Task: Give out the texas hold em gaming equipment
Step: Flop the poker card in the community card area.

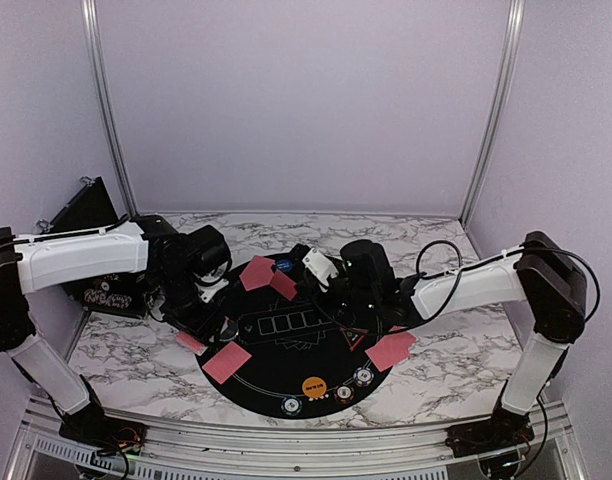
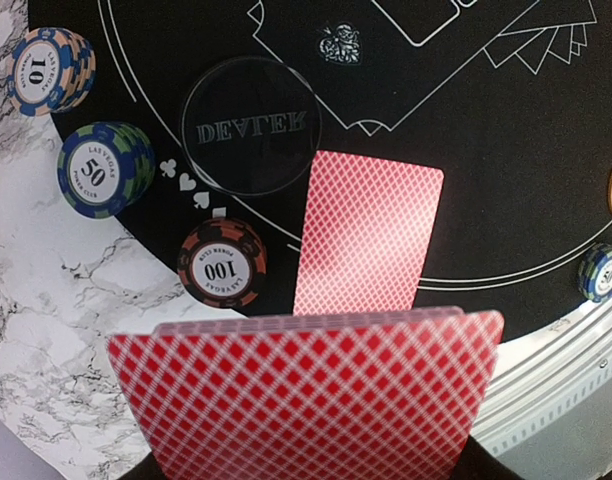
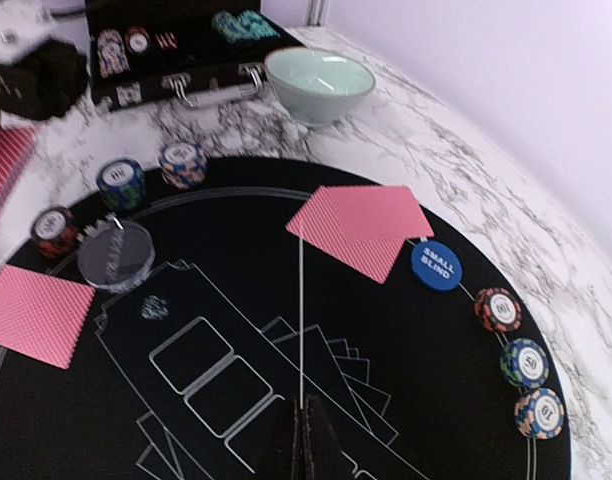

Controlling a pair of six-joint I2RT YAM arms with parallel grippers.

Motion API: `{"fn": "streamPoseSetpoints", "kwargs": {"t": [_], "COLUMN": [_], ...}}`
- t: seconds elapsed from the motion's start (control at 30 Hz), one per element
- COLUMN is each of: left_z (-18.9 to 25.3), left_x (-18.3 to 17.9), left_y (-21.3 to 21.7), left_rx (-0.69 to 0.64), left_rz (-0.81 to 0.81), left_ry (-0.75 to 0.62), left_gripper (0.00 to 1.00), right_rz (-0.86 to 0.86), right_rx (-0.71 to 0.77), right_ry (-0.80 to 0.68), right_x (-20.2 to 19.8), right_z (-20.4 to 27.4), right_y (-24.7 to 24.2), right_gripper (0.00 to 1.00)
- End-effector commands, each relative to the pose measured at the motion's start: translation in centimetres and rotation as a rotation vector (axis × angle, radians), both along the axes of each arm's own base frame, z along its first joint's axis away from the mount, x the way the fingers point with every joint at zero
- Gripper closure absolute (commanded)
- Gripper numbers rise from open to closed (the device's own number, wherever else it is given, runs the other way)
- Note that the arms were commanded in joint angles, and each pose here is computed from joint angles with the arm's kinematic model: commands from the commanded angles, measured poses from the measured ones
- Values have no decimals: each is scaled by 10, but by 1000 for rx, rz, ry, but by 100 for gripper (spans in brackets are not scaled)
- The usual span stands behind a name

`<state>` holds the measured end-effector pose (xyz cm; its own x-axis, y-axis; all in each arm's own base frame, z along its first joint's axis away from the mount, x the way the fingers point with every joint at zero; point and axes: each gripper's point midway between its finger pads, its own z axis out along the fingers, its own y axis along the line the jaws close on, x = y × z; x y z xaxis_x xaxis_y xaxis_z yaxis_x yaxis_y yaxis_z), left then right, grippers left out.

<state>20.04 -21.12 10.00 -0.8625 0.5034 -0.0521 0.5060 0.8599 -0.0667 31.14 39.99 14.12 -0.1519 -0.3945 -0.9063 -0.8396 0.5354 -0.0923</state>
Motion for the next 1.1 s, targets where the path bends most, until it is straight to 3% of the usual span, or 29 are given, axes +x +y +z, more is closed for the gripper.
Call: {"fn": "streamPoseSetpoints", "kwargs": {"t": [0.0,0.27,0.6,0.77,0.93,1.07], "left_z": [9,10,12,12,13,13], "left_x": [1,1,2,3,5,7], "left_y": [2,6,4,3,1,-2], "left_rx": [-27,-28,-35,-37,-38,-40], "left_rz": [13,25,29,30,26,24], "left_ry": [-24,-27,-30,-30,-33,-33], "left_gripper": [42,42,42,42,42,42], "right_rz": [-7,2,77,93,94,29], "right_rx": [-149,-254,-359,-321,-213,-147], "right_ry": [-185,-389,-430,-358,-216,-47], "right_x": [3,-11,-32,-47,-66,-59], "right_z": [-9,-20,-58,-57,-43,-34], "right_y": [13,35,54,46,37,27], "right_gripper": [100,100,100,69,54,52]}}
